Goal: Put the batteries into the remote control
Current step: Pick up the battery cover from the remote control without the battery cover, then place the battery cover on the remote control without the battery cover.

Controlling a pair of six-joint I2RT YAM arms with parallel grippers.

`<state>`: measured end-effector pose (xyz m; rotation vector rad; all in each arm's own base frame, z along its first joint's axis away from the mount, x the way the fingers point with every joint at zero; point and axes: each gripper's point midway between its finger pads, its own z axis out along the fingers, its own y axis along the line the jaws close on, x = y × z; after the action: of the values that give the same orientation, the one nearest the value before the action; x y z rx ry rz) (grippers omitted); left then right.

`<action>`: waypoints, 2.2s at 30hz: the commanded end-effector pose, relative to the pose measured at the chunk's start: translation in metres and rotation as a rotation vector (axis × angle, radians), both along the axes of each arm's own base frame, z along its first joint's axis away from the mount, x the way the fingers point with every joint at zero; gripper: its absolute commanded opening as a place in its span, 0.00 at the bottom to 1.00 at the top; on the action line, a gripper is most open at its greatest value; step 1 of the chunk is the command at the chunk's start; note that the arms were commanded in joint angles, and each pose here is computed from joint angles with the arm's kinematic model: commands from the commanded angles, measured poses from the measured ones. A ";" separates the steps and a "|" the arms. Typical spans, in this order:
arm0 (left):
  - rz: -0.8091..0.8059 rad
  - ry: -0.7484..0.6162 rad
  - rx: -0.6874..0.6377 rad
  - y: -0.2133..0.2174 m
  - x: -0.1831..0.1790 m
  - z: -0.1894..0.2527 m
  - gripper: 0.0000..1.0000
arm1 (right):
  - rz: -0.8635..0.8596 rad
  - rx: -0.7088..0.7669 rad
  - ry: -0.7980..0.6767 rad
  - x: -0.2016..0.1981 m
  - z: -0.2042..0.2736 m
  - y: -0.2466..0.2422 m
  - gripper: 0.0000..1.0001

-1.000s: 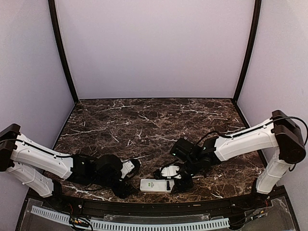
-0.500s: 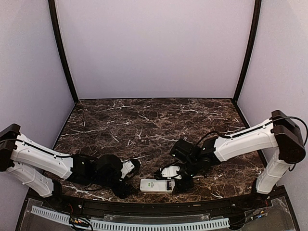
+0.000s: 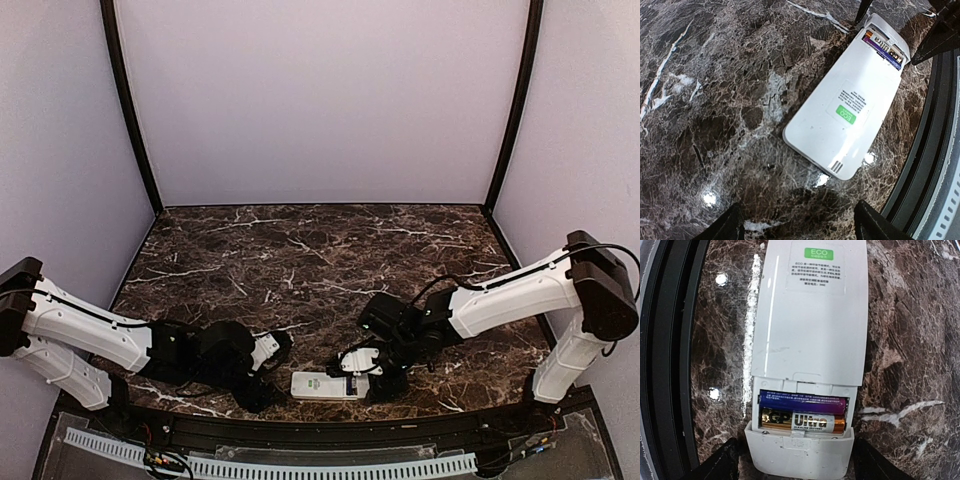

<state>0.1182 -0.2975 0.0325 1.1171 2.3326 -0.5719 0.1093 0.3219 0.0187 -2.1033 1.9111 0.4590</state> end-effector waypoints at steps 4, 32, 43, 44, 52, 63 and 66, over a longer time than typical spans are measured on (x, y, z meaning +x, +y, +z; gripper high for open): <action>-0.024 0.005 0.007 0.002 -0.005 -0.004 0.75 | -0.017 -0.007 -0.015 0.004 -0.002 -0.004 0.71; -0.030 0.007 0.006 0.001 -0.006 -0.004 0.75 | -0.034 0.009 0.025 0.000 0.006 -0.001 0.56; -0.030 0.007 0.006 0.002 -0.006 -0.004 0.75 | -0.053 0.006 0.042 0.003 0.021 0.008 0.52; -0.029 0.008 0.007 0.002 -0.006 -0.004 0.75 | -0.055 0.006 0.042 0.004 0.023 0.010 0.53; -0.027 0.005 0.003 0.002 -0.005 -0.003 0.75 | -0.068 -0.072 0.083 0.004 0.021 0.011 0.54; -0.024 0.004 0.004 0.002 -0.005 -0.003 0.75 | -0.086 -0.189 0.136 0.004 0.014 0.011 0.55; -0.024 0.001 0.000 0.002 -0.005 -0.002 0.75 | -0.082 -0.193 0.148 0.001 0.014 0.013 0.55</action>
<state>0.1160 -0.2984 0.0325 1.1328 2.3308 -0.5837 0.1156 0.3380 0.0338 -2.1325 2.1431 0.4340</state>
